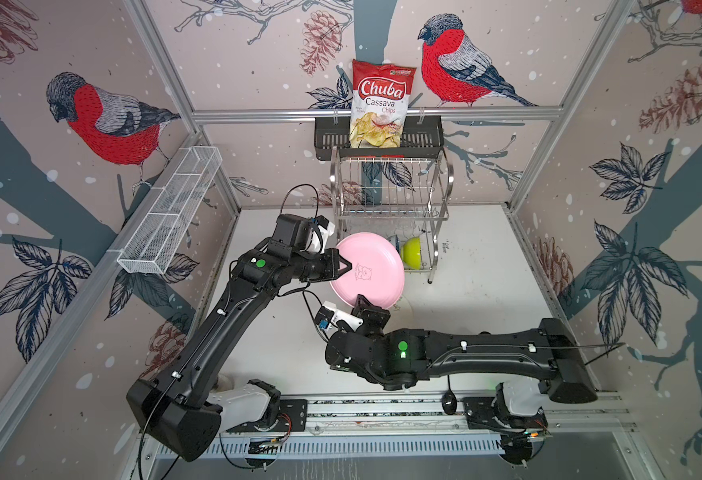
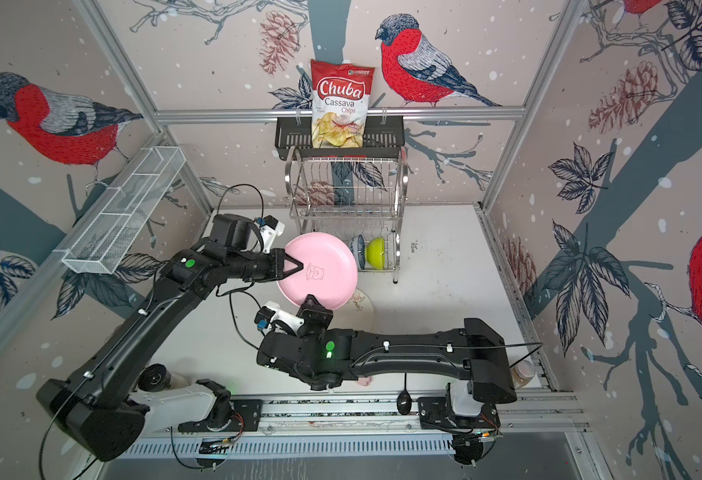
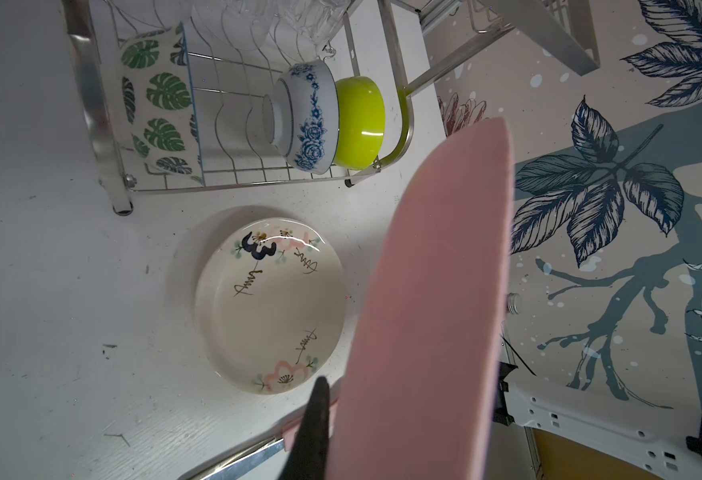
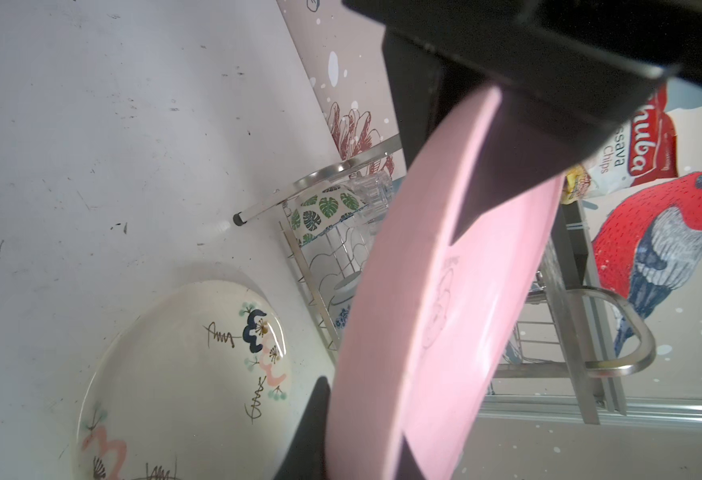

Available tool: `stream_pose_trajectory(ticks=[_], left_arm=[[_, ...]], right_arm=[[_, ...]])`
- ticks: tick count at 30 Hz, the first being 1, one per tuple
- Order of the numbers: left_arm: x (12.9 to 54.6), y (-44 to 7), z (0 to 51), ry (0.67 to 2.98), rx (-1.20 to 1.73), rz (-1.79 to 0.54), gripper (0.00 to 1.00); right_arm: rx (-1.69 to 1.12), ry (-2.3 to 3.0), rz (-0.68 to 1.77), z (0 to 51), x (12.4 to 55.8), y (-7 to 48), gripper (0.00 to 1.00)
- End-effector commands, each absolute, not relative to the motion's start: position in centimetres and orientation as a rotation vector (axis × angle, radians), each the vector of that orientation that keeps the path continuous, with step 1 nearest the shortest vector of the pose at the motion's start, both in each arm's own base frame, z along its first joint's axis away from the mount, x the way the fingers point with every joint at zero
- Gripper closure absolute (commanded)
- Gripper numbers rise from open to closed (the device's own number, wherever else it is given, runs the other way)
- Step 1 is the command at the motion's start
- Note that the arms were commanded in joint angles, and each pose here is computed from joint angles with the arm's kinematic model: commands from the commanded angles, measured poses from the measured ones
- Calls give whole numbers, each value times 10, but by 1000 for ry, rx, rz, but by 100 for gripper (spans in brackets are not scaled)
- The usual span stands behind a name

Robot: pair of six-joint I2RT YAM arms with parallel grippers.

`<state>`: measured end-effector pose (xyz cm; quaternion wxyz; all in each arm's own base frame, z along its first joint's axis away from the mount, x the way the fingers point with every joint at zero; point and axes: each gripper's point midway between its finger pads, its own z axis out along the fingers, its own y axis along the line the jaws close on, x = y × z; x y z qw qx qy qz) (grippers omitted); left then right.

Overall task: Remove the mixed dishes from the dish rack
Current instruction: 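Pull the pink plate toward the robot with right gripper while left follows, then grasp the pink plate's opposite rim with left gripper, holding it flat above the stack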

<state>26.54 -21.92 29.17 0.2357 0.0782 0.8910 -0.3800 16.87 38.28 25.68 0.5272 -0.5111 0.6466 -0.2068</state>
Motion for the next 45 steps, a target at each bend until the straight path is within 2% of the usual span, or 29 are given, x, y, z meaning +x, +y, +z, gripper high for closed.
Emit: stream_pose_trajectory(ticks=[1,5,9,13,17,22,26,31,38,45], left_arm=[[265,-230,297,2390,313,-1102,98],[265,-235,295,2391,329,-1135,100],[266,-235,290,2396,326,-1129,100],[266,-235,285,2398,323,-1135,100],[265,-237,278,2401,330,-1146,100],[264,-239,271,2404,342,-1165,100],[264,-241,270,2394,358,-1178,100],[264,-244,271,2369,371,-1210,100],[264,-249,270,2348,382,-1253,100],[265,-249,265,2355,370,-1259,100]], right_arm=[[-1119,1596,-360,267,171,387,74],[-1134,1664,-195,262,165,393,59],[-1182,1764,142,256,140,414,42],[-1188,1830,490,260,117,431,38],[-1141,1842,830,286,107,431,37],[-901,1804,1117,337,135,387,37],[-619,1787,1184,358,175,331,40],[-339,1957,1125,321,221,272,46],[-219,2114,1097,267,237,250,55],[-208,2181,1065,242,245,245,57]])
